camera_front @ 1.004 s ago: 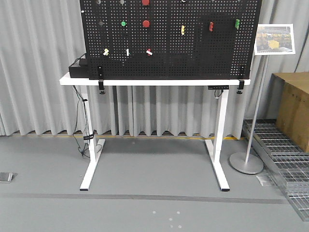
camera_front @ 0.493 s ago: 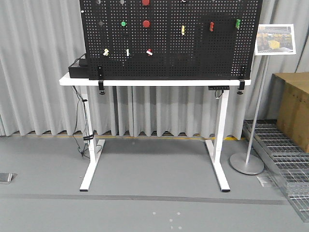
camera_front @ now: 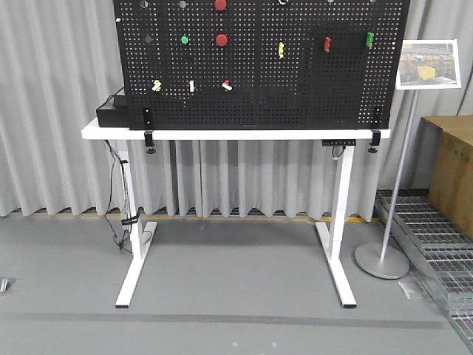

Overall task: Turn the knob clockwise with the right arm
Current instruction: 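Drive the base forward up to the black pegboard table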

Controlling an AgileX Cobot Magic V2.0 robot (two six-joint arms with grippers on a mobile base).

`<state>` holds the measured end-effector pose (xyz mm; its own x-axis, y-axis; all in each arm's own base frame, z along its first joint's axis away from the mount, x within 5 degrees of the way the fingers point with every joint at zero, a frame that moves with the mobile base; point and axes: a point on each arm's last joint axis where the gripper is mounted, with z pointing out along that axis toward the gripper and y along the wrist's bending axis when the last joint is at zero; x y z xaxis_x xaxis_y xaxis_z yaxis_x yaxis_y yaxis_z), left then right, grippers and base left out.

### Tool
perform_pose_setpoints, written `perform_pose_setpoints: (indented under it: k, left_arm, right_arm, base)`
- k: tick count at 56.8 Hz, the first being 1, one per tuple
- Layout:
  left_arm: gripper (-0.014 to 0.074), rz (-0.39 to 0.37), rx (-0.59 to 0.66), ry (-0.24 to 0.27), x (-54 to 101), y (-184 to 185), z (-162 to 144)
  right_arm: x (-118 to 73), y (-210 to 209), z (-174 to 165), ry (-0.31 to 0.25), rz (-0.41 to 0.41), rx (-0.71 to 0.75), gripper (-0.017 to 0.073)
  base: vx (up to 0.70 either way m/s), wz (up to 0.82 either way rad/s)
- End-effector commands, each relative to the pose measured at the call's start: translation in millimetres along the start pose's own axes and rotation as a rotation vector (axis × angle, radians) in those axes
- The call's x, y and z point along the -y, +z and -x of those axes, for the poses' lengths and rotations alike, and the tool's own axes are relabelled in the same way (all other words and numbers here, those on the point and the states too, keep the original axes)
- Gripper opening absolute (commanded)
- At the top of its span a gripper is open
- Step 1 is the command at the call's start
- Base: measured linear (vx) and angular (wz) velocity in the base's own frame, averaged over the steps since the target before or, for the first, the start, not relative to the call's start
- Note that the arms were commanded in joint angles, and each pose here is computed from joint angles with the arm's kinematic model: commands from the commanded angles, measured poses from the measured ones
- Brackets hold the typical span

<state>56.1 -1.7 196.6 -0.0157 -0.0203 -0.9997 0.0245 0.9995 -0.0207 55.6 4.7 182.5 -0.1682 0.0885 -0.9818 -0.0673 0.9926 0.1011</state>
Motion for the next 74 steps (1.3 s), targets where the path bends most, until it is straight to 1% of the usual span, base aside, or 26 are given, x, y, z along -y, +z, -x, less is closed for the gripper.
perform_pose_setpoints:
  k: [1, 74]
  left_arm:
    - [-0.0006, -0.002, 0.084, -0.009, -0.1, -0.5, 4.5]
    - [-0.0006, -0.002, 0.084, -0.009, -0.1, -0.5, 4.5]
  right_arm:
    - [-0.2, -0.8, 6.3, -0.012, 0.001, 0.090, -0.0008]
    - [-0.2, -0.8, 6.3, -0.012, 0.001, 0.090, -0.0008]
  base:
    - [0.27, -0.01]
    - [0.35, 0.00]
